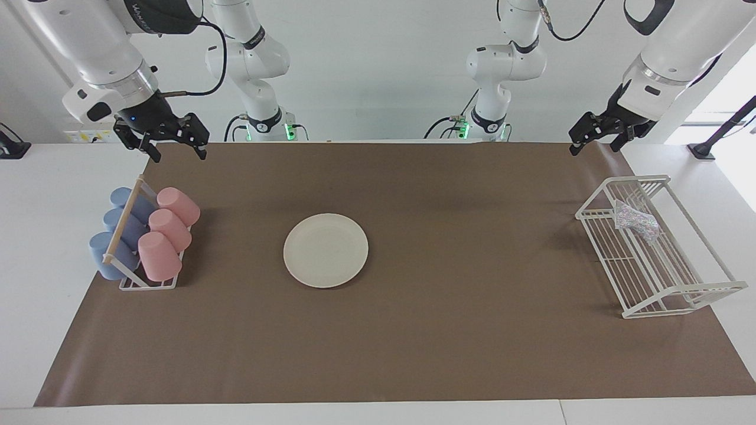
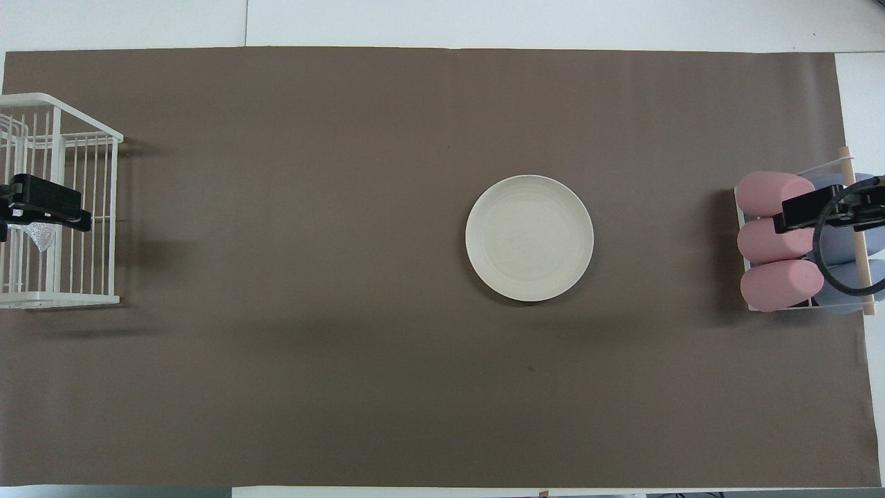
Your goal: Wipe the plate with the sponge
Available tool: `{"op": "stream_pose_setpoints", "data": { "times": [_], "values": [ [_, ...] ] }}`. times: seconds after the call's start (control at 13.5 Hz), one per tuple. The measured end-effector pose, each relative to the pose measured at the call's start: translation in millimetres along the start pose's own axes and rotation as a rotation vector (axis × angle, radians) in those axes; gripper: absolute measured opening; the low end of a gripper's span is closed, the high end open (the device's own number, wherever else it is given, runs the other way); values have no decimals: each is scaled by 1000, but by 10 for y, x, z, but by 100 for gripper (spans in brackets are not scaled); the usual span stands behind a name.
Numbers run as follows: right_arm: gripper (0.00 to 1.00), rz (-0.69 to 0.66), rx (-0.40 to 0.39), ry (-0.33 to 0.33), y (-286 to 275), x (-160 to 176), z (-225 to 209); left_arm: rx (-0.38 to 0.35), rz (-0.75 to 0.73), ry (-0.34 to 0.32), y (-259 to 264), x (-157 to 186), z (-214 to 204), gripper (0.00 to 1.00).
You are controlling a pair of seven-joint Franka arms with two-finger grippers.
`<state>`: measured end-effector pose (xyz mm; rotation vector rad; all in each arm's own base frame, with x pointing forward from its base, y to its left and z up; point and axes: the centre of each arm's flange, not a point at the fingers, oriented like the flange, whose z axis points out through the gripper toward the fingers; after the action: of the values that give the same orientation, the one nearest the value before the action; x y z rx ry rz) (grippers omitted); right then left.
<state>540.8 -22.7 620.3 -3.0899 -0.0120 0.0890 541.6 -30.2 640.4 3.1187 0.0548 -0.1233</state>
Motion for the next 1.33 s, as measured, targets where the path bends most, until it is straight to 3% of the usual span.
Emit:
{"op": "stream_pose_setpoints", "data": {
  "times": [0.74, 1.04, 1.33],
  "values": [
    [100, 0, 0, 0, -2, -1, -2, 15, -68, 30, -175, 82, 120, 100],
    [100, 0, 0, 0, -2, -1, -2, 198, -64, 34, -214, 173, 411, 100],
    [100, 0, 0, 0, -3, -1, -2, 474, 47, 7, -36, 485, 1186, 100]
  ]
}}
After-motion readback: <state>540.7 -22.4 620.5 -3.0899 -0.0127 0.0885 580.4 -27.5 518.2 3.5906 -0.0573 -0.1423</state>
